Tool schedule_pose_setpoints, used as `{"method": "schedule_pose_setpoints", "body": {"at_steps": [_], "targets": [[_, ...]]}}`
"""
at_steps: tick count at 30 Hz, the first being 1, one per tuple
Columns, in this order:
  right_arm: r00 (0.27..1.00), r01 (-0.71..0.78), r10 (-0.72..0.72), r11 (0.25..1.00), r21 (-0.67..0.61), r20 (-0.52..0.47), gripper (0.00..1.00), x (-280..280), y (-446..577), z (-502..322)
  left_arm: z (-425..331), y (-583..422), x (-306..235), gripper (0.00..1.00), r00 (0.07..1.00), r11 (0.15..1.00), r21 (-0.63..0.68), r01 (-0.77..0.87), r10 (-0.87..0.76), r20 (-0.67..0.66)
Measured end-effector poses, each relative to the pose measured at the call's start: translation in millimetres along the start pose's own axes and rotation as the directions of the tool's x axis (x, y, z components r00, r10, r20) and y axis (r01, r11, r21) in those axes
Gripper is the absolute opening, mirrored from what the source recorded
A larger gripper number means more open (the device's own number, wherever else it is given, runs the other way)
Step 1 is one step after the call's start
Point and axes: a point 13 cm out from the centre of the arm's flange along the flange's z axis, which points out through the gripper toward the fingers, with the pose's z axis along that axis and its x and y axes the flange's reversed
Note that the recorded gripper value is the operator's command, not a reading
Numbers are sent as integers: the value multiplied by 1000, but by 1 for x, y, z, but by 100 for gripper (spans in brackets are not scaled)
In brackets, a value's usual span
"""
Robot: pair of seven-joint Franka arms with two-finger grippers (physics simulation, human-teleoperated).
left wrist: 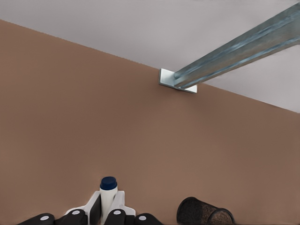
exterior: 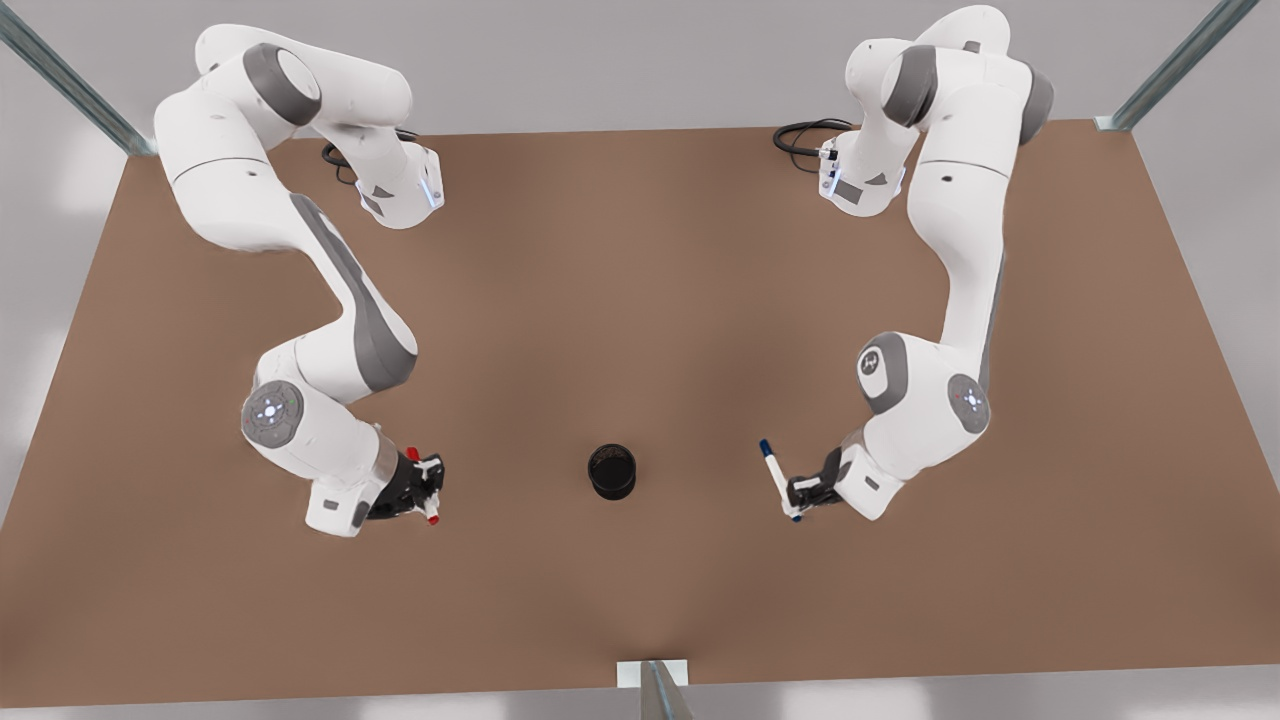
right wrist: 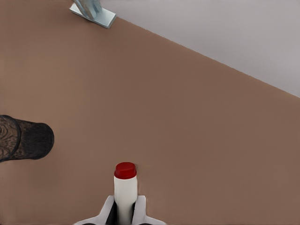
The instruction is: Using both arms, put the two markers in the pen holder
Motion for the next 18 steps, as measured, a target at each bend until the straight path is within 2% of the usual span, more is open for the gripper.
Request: {"method": "schedule_pose_setpoints", "body": {"at_steps": [6,11,15,18], "targets": [[999,-49,49,999,5,1,24,-10,29,-3,12,-70,5,21,998,993,120,19,-25,57],[994,-106,106,994,7,-4,24,-9,29,-2,50,-164,17,21,977,974,224,-19,-29,209],[990,-143,143,990,8,-6,24,-8,29,-1,52,-188,9,21,944,962,273,-19,-72,321],[986,-165,165,986,9,-7,24,-8,29,-1,58,-195,19,21,932,959,283,-20,-85,353]]}}
